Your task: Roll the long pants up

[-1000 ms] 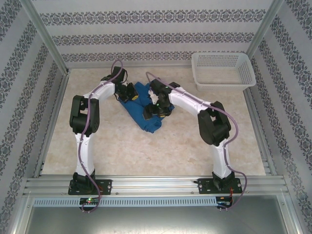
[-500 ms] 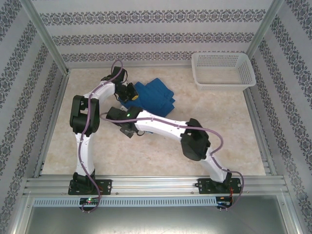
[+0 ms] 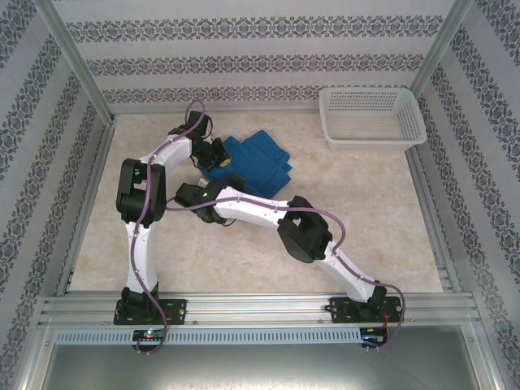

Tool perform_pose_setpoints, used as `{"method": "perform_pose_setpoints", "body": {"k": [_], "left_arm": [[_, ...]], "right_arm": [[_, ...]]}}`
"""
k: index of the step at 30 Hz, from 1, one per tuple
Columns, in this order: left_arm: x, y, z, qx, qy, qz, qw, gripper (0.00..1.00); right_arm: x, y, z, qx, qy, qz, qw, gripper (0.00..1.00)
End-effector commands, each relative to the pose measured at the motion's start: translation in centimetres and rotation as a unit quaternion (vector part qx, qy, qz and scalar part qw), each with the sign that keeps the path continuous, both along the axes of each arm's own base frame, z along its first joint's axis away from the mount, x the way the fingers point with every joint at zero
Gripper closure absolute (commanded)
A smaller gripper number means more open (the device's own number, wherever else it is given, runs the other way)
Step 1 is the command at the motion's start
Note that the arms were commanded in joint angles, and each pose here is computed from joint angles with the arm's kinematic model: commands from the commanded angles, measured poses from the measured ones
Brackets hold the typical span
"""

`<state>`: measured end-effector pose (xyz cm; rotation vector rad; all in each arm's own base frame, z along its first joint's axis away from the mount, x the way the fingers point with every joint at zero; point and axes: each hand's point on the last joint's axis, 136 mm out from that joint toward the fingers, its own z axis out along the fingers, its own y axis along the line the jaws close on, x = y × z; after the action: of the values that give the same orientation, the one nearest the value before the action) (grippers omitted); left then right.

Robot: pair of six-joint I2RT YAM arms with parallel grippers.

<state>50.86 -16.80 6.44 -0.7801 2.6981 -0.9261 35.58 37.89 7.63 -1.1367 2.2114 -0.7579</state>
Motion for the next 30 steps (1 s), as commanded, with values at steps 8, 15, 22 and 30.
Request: {"method": "perform_pose_setpoints", "body": {"k": [8,15,22,30], "left_arm": [[-0.5,1.0,-0.6,0.025,0.004,0.008,1.0,1.0],[-0.4,0.7,0.5,0.017,-0.005,0.007,1.0,1.0],[-0.2,1.0,1.2,0.023,-0.009,0.004,1.0,1.0],[1.2,3.3,3.9,0.027,-0.03,0.018,0.999,1.0]], "right_arm": [[4.4,-1.6,-3.8,-0.04,-0.018,-0.006,0.999,0.03],[6.0,-3.1,-5.6,-0.045,-0.003,-0.015,0.999,0.39],[6.0,-3.7,-3.6,0.005,0.018,-0.031,0.999,1.0],[0.9,-2.0,1.6,0.153,0.17,-0.034,0.973,1.0]]}}
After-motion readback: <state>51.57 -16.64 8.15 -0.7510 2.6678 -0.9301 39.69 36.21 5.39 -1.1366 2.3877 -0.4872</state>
